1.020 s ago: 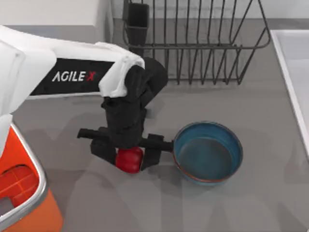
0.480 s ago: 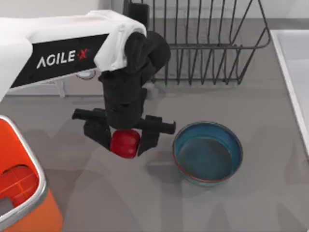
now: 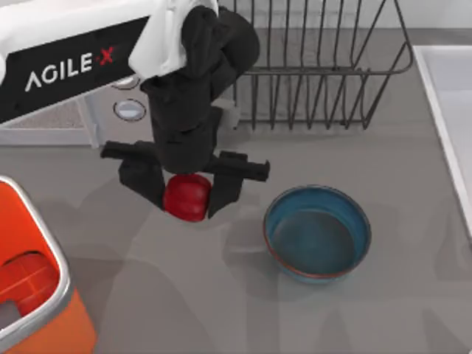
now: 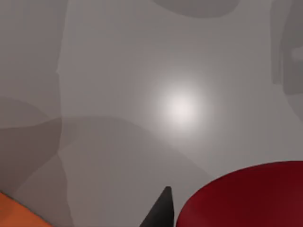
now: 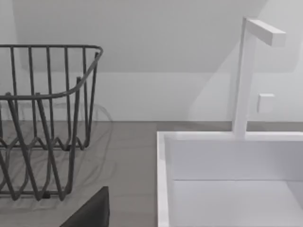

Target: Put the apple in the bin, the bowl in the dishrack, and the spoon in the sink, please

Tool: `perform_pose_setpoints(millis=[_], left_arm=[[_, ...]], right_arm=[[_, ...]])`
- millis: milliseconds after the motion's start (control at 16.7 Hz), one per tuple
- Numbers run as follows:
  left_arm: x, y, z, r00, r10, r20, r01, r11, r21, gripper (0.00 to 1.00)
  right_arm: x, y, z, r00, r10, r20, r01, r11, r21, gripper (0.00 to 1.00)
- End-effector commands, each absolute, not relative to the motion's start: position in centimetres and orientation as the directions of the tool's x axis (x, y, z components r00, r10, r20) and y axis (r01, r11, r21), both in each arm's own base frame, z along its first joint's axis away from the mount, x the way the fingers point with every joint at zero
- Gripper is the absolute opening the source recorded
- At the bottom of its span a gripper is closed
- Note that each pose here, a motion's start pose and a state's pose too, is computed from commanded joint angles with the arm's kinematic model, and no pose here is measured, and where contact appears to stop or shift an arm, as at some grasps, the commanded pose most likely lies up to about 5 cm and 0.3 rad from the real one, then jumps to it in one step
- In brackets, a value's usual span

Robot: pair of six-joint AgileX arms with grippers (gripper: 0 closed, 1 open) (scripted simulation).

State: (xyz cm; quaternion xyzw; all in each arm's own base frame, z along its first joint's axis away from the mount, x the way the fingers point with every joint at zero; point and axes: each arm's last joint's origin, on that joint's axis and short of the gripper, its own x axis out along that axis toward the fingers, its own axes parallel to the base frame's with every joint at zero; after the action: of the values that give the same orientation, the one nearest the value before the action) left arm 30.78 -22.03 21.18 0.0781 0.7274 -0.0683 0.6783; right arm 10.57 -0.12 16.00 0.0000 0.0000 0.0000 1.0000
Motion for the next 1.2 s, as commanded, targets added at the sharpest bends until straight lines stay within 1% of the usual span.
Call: perform_pose_setpoints(millis=[180,300,480,600,660,780,960,1080,1200], left_arm=[[30.7,-21.4,21.5,-0.068,0.024,-0.997,0.162,0.987,0.012,0.00],[30.5,-19.9,22.3,-0.061,0.025,-0.998,0.064,0.998,0.021,0.00],[29.7,-16.4,23.9,-0.041,0.025,-0.999,-0.181,0.983,0.032,0.00],[28.6,-13.7,25.0,-0.025,0.027,-0.999,-0.371,0.928,0.034,0.00],[28.0,-12.3,25.5,-0.016,0.029,-0.999,-0.466,0.884,0.033,0.00],[26.3,-9.5,26.4,0.002,0.035,-0.999,-0.648,0.762,0.025,0.00],[23.4,-5.9,27.1,0.030,0.047,-0.998,-0.857,0.515,-0.001,0.00],[21.5,-4.0,27.3,0.047,0.057,-0.997,-0.942,0.336,-0.025,0.00],[19.8,-2.7,27.3,0.064,0.066,-0.996,-0.980,0.192,-0.050,0.00]], right_arm=[[10.6,-0.1,16.0,1.000,0.000,0.000,0.000,1.000,0.000,1.00],[10.6,-0.1,16.0,1.000,0.000,0.000,0.000,1.000,0.000,1.00],[10.6,-0.1,16.0,1.000,0.000,0.000,0.000,1.000,0.000,1.00],[10.6,-0.1,16.0,1.000,0.000,0.000,0.000,1.000,0.000,1.00],[10.6,-0.1,16.0,1.000,0.000,0.000,0.000,1.000,0.000,1.00],[10.6,-0.1,16.0,1.000,0.000,0.000,0.000,1.000,0.000,1.00],[10.6,-0.1,16.0,1.000,0.000,0.000,0.000,1.000,0.000,1.00],[10.6,-0.1,16.0,1.000,0.000,0.000,0.000,1.000,0.000,1.00],[10.6,-0.1,16.0,1.000,0.000,0.000,0.000,1.000,0.000,1.00]])
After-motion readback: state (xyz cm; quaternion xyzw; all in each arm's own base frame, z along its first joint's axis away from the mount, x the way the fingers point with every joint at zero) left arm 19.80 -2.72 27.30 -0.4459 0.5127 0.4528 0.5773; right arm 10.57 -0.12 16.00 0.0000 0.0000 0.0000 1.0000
